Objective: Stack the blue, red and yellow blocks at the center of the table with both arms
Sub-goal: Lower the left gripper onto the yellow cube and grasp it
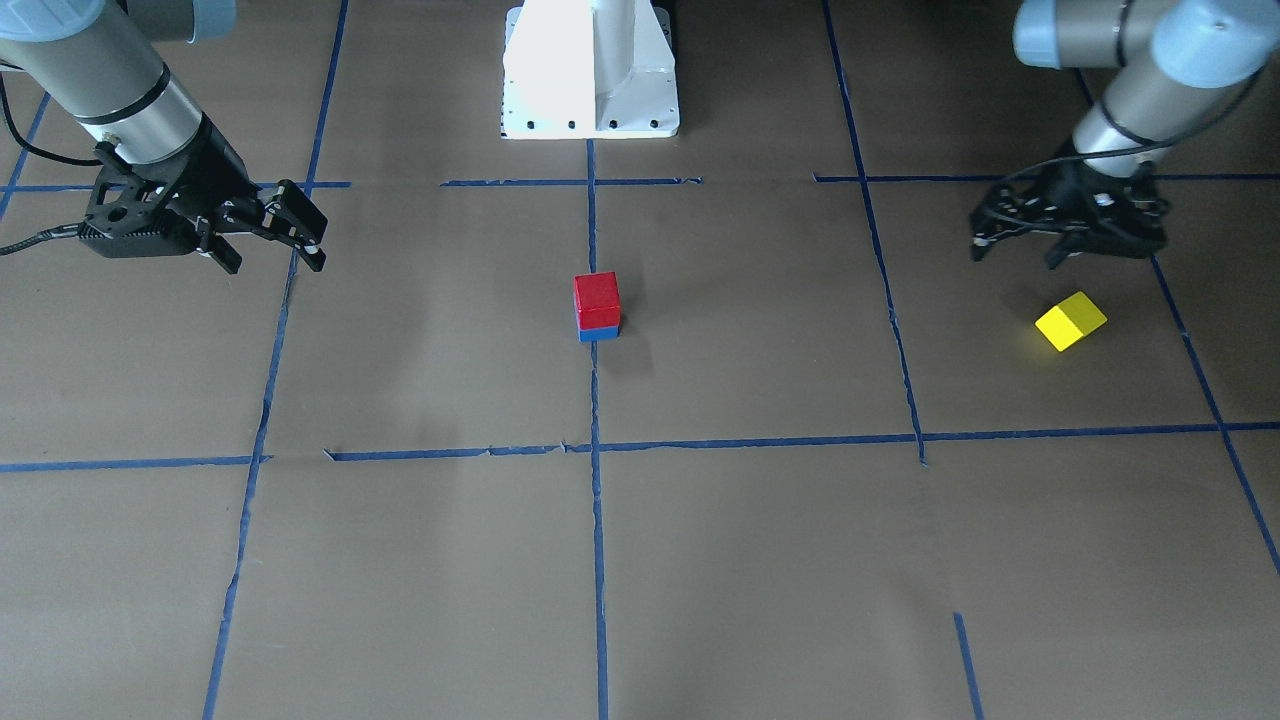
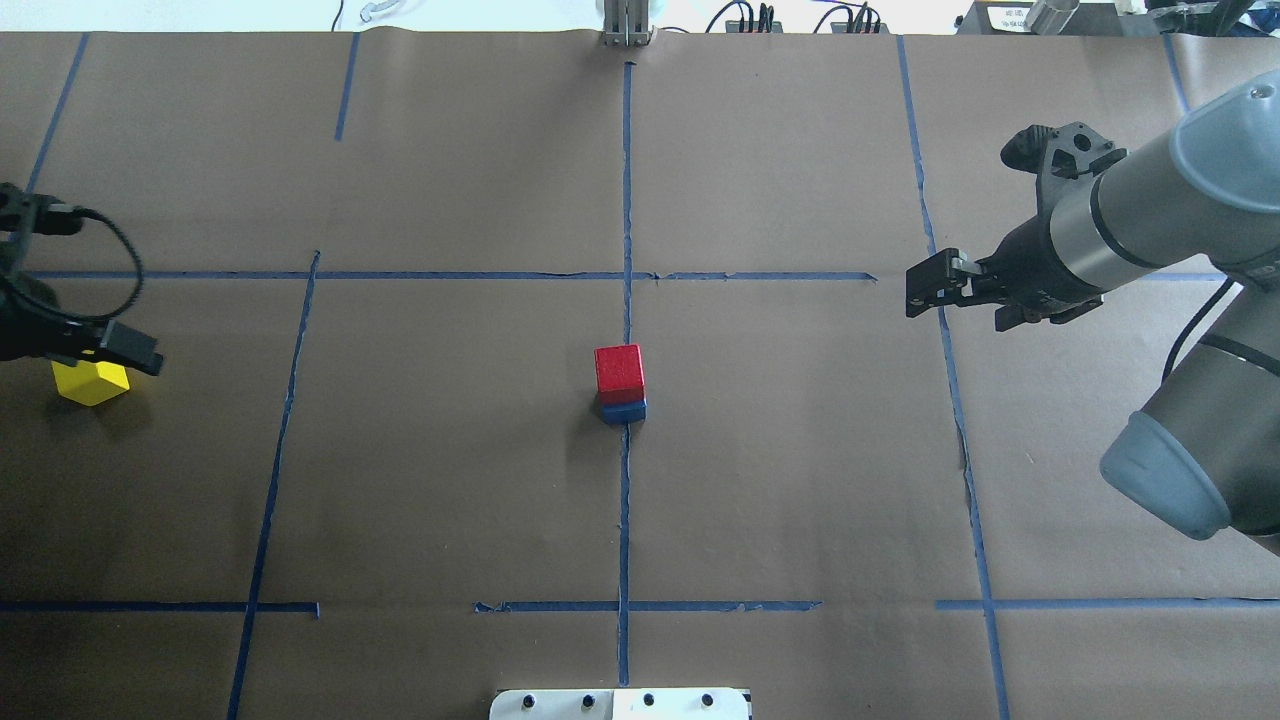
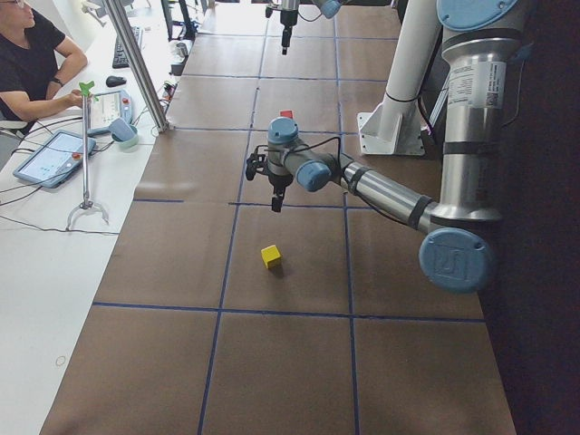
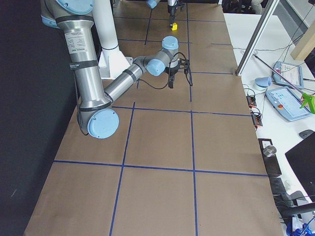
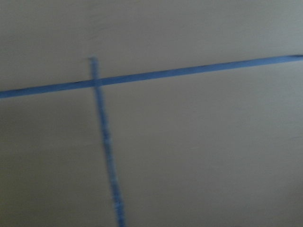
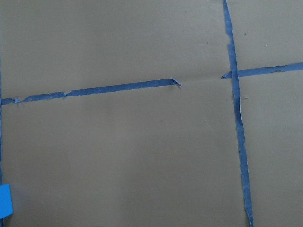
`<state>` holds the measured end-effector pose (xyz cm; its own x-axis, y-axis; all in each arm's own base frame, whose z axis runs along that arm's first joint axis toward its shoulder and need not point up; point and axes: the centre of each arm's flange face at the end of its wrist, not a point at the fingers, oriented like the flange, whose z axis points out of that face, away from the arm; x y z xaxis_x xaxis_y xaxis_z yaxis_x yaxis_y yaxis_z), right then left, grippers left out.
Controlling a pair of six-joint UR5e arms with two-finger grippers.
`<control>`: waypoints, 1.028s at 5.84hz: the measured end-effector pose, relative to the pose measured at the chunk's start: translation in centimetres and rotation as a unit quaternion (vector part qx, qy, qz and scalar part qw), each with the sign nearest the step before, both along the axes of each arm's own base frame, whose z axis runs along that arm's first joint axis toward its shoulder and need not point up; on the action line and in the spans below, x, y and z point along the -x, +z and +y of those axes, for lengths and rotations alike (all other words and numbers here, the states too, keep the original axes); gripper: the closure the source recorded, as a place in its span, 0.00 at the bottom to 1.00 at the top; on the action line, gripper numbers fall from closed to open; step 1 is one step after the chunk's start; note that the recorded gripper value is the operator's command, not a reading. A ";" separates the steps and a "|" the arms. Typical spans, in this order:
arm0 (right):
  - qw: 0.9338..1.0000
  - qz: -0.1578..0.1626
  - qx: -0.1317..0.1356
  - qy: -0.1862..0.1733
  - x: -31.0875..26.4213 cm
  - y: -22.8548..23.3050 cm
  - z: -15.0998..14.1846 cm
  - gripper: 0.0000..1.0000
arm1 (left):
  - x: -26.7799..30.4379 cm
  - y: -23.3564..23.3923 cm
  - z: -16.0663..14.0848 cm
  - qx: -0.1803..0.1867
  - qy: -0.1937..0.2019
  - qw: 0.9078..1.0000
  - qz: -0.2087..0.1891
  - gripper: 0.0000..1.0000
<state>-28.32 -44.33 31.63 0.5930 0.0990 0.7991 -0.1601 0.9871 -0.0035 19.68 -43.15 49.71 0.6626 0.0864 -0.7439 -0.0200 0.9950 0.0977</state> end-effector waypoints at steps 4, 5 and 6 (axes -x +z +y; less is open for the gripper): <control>1.000 -0.006 -0.005 0.007 -0.8 -0.8 0.3 0.00 | 3.2 10.6 -2.5 0.160 -0.148 0.975 0.030 0.00; 1.000 -0.004 -0.005 0.008 -0.8 -0.6 0.3 0.00 | 2.4 10.8 -4.0 0.178 -0.165 0.969 0.032 0.00; 1.000 -0.004 -0.005 0.008 -0.8 -0.6 0.3 0.00 | 2.1 10.9 -4.6 0.185 -0.171 0.967 0.033 0.00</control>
